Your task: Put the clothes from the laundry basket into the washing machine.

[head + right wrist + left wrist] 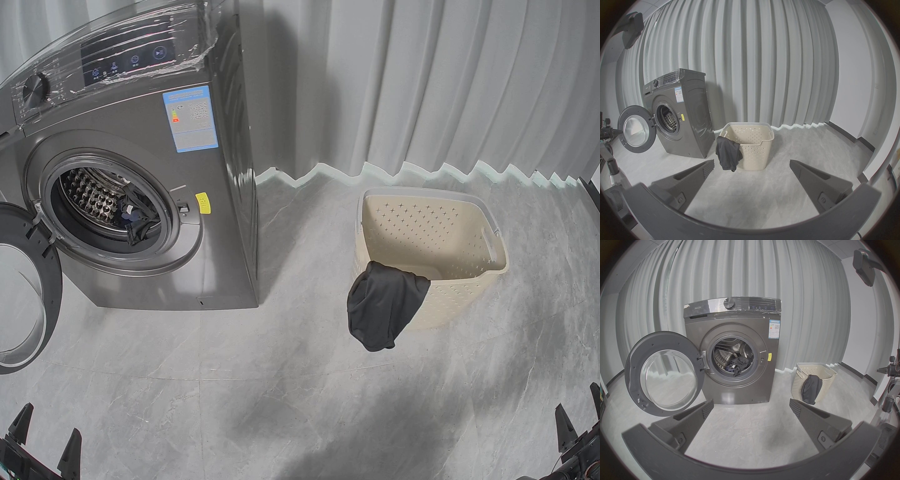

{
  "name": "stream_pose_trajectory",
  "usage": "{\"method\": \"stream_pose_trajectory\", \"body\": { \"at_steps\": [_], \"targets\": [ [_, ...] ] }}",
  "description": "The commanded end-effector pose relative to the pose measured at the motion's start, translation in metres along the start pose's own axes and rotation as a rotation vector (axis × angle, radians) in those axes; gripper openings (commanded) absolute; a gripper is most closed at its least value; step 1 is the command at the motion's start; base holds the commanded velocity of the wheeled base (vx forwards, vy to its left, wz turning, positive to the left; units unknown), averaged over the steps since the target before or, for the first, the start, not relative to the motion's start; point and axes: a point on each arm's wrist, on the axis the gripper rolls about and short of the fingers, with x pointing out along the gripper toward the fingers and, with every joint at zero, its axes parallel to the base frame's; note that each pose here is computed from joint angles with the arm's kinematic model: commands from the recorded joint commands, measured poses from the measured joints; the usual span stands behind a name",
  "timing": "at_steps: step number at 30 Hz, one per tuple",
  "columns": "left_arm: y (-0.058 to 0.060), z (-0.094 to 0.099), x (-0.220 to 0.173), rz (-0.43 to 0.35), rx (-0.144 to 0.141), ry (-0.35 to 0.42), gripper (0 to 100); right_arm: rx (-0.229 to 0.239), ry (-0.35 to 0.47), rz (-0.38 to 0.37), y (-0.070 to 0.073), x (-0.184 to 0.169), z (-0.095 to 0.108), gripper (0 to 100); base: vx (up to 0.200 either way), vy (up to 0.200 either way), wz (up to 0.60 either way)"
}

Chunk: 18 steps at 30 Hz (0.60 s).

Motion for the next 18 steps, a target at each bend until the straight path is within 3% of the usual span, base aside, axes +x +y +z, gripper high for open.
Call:
{"method": "stream_pose_trajectory", "body": {
  "at_steps": [1, 6, 18],
  "targets": [
    [0.0, -0.0047, 0.0003, 0.0, 0.0, 0.004, 100, 0.0, 0.007, -0.002, 0.0, 0.0005, -0.0051, 100, 0.0, -0.2, 0.0],
    [0.0, -0.0047, 0.0003, -0.001, -0.002, 0.004, 100, 0.0, 0.007, 0.001, 0.0, 0.0004, -0.0049, 100, 0.0, -0.2, 0.0],
    [0.0, -0.0047, 0.0003, -0.001, 0.003, 0.004, 100, 0.005, 0.004, 0.0, 0.0001, 0.0001, -0.0054, 100, 0.017, 0.0, 0.0]
  ]
}}
